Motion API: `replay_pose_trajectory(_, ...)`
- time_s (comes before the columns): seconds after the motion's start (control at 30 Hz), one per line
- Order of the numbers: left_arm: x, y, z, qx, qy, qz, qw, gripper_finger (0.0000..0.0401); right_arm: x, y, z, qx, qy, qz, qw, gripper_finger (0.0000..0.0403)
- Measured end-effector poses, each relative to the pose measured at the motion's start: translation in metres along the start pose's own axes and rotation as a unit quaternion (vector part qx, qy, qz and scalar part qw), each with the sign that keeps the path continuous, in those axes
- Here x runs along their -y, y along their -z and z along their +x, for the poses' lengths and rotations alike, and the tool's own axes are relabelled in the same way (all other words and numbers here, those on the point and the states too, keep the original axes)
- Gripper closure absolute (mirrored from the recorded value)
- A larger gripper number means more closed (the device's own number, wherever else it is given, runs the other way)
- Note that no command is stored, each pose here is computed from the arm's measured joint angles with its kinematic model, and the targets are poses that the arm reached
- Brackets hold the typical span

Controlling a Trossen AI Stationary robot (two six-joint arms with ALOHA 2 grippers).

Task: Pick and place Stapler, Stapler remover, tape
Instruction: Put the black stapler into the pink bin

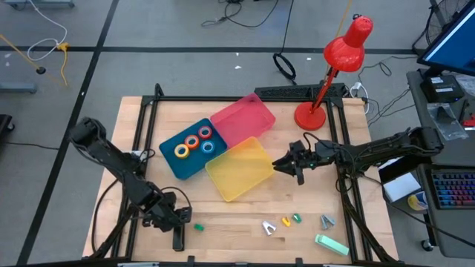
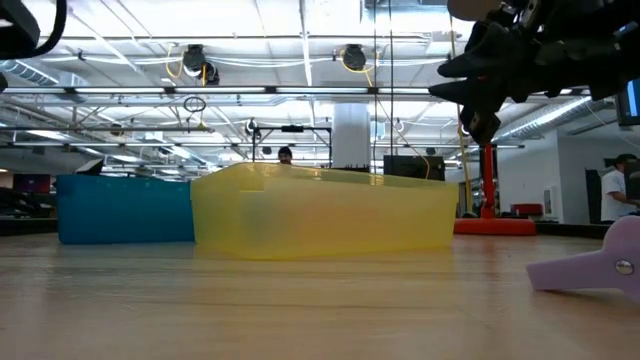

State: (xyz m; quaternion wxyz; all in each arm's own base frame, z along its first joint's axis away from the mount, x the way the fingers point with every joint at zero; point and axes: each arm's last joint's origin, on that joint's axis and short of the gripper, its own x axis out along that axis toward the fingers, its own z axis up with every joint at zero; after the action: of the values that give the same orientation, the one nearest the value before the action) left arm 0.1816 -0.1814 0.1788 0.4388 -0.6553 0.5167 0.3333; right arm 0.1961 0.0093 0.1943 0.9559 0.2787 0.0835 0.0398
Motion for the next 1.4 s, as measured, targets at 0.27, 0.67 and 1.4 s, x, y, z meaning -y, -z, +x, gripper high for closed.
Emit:
replay_pose_trajectory(0.27,0.008,0.0,0.025,-0.013,-0.01,0.014,1.0,0.019,0.002,-0.001,0.0,0.025,0.04,-0.004,0.999,0.0305)
replay_pose_trajectory(0.67,0.003,0.004,0.053,-0.089,-0.11,0.014,0.99,0.019,0.002,-0.001,0.0,0.024,0.039,-0.004,0.999,0.0305)
replay_pose_trajectory(1.4,0.021,0.011,0.023,-0.021,0.073,0.137,0.988,0.0276,-0.004,-0.011,-0.001,0.071,0.006,-0.004,0.997,0.0305)
